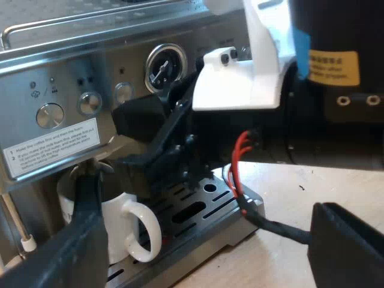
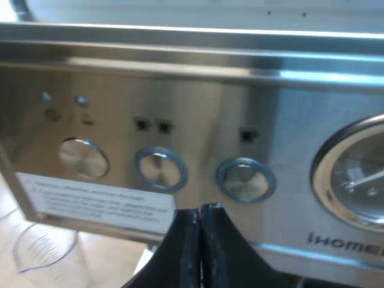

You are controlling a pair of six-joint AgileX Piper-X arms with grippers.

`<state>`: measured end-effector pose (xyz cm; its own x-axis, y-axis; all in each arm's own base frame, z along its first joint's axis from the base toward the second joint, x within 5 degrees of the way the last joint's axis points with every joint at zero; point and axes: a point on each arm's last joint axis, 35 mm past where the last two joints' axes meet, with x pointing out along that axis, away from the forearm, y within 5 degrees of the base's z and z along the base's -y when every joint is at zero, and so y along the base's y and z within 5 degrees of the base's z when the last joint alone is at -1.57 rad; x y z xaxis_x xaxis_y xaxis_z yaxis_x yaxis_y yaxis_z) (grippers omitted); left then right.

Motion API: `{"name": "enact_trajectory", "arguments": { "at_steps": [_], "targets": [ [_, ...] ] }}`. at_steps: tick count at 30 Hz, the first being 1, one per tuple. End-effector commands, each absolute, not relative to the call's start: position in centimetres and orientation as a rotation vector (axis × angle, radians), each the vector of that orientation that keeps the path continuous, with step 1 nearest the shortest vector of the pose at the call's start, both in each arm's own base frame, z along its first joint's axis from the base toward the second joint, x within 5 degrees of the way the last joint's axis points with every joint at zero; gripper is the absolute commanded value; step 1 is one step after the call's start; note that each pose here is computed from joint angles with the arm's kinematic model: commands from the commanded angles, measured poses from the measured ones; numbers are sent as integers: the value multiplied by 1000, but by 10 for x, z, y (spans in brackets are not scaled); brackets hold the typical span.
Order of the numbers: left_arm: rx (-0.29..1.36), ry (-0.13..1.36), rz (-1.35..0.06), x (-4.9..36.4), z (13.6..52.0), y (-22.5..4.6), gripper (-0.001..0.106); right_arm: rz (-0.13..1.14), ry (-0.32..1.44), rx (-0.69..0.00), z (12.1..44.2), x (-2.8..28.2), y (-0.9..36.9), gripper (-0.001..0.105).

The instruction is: Place mug into machine

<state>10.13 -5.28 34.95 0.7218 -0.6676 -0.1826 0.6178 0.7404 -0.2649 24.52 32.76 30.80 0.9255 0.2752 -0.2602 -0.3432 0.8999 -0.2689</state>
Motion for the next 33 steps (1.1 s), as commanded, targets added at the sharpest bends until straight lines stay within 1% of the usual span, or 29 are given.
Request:
{"name": "enact_trajectory", "arguments": {
  "at_steps": [1, 13, 25, 27, 33],
  "targets": [
    [-189, 265, -730, 100, 352, -53, 69, 307, 190, -310, 317, 247, 327, 0],
    [-189, 270, -729, 100, 351, -53, 69, 245, 191, -285, 317, 269, 311, 0],
    [-189, 270, -729, 100, 351, -53, 69, 245, 192, -284, 317, 270, 310, 0],
    [-189, 270, -729, 100, 351, -53, 69, 245, 200, -292, 316, 270, 310, 0],
    [-189, 266, -730, 100, 353, -53, 69, 313, 276, -378, 315, 249, 313, 0]
  ]
}}
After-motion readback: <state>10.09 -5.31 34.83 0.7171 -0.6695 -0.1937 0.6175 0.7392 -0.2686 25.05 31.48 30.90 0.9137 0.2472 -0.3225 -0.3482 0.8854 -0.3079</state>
